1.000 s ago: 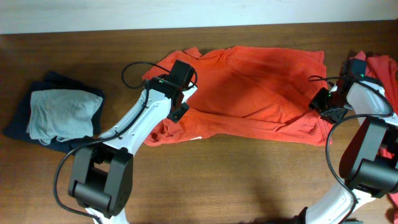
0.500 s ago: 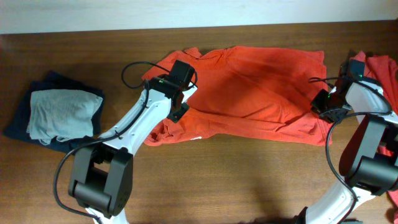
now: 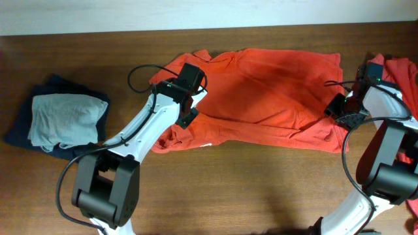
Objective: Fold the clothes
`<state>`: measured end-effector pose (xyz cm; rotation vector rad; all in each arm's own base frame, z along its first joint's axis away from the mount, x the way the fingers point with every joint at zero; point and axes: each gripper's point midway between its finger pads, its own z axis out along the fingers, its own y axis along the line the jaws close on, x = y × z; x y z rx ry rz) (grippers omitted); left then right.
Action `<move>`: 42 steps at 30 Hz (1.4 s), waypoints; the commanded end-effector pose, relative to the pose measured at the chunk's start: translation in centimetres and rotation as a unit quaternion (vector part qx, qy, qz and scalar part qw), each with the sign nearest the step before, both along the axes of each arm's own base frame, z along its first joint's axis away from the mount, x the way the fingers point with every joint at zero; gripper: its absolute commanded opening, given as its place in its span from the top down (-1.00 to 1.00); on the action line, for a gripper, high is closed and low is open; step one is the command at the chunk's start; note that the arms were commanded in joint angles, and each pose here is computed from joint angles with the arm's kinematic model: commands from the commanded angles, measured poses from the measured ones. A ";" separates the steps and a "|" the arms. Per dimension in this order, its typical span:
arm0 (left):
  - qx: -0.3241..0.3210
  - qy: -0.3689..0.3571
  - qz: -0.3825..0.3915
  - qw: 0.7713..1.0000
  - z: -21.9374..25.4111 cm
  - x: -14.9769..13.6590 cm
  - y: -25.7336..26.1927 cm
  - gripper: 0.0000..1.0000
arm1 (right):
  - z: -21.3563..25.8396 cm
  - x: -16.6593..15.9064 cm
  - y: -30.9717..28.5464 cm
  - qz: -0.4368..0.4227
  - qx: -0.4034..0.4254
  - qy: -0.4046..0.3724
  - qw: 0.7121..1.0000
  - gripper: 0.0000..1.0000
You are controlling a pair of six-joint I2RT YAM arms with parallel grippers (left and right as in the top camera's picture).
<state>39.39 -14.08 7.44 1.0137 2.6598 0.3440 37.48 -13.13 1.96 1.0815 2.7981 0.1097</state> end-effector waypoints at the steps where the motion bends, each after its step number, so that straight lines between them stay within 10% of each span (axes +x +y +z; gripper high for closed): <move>1: -0.009 -0.001 0.007 1.000 0.0 0.3 -0.2 0.74 | -0.1 0.6 0.0 -0.002 0.003 -0.007 1.000 -0.05; 10: -0.009 -0.001 0.007 1.000 0.1 0.3 -0.2 0.74 | -0.1 0.6 -0.3 -0.004 -0.004 -0.005 1.000 0.92; 42: -0.021 -0.063 0.013 0.998 1.1 3.2 -0.5 0.57 | 5.3 1.0 -3.4 -0.058 0.006 -0.093 0.994 0.92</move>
